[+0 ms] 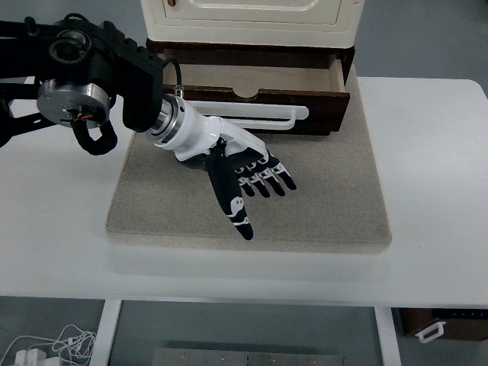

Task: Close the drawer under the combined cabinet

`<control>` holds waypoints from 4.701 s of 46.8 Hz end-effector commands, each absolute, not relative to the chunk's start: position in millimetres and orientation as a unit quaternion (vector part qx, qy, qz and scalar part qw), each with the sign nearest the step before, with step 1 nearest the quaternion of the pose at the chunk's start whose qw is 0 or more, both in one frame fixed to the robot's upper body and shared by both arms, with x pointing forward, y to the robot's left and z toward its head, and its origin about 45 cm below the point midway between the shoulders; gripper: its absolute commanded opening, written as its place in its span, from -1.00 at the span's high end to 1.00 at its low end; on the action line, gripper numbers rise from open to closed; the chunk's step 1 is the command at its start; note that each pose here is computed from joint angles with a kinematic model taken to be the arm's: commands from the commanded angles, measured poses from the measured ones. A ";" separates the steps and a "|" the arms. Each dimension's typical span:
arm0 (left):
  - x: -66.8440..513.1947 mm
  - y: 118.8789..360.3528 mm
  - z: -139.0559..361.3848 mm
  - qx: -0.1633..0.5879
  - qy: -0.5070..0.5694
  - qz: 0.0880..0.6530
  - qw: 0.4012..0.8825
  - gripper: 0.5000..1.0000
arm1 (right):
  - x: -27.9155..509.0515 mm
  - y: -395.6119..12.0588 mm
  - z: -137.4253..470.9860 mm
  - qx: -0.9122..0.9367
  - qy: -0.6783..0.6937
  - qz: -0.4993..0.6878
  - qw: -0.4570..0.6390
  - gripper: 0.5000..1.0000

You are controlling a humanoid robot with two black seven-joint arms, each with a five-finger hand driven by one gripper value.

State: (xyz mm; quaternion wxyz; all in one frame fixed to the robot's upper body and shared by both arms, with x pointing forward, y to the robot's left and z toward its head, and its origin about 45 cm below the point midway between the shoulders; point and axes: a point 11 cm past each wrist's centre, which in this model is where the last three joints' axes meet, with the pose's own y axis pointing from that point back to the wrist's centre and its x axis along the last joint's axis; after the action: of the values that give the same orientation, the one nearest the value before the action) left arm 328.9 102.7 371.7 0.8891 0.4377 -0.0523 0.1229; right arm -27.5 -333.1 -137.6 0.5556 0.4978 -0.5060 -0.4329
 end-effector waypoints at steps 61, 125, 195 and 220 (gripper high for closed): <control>410.3 126.8 352.7 0.496 -0.089 0.222 0.835 -1.00 | -27.0 -333.2 -137.6 0.498 -0.506 -0.433 0.555 -0.81; 460.4 142.3 354.0 0.499 -0.091 0.285 0.813 -1.00 | -27.9 -333.1 -137.6 0.498 -0.506 -0.433 0.556 -0.81; 433.5 104.1 571.2 -0.027 -0.097 0.203 0.974 -1.00 | -27.0 -333.2 -137.6 0.498 -0.506 -0.433 0.555 -0.81; 446.7 282.3 703.5 -0.356 -0.083 0.472 0.802 -1.00 | -27.9 -333.1 -137.6 0.498 -0.506 -0.433 0.556 -0.81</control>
State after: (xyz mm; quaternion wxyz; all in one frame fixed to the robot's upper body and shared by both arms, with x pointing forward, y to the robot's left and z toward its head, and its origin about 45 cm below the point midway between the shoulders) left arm 442.0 254.5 702.2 0.8311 -0.3366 -0.0872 0.4339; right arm -27.4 -333.2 -137.6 0.5556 0.4979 -0.5060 -0.4329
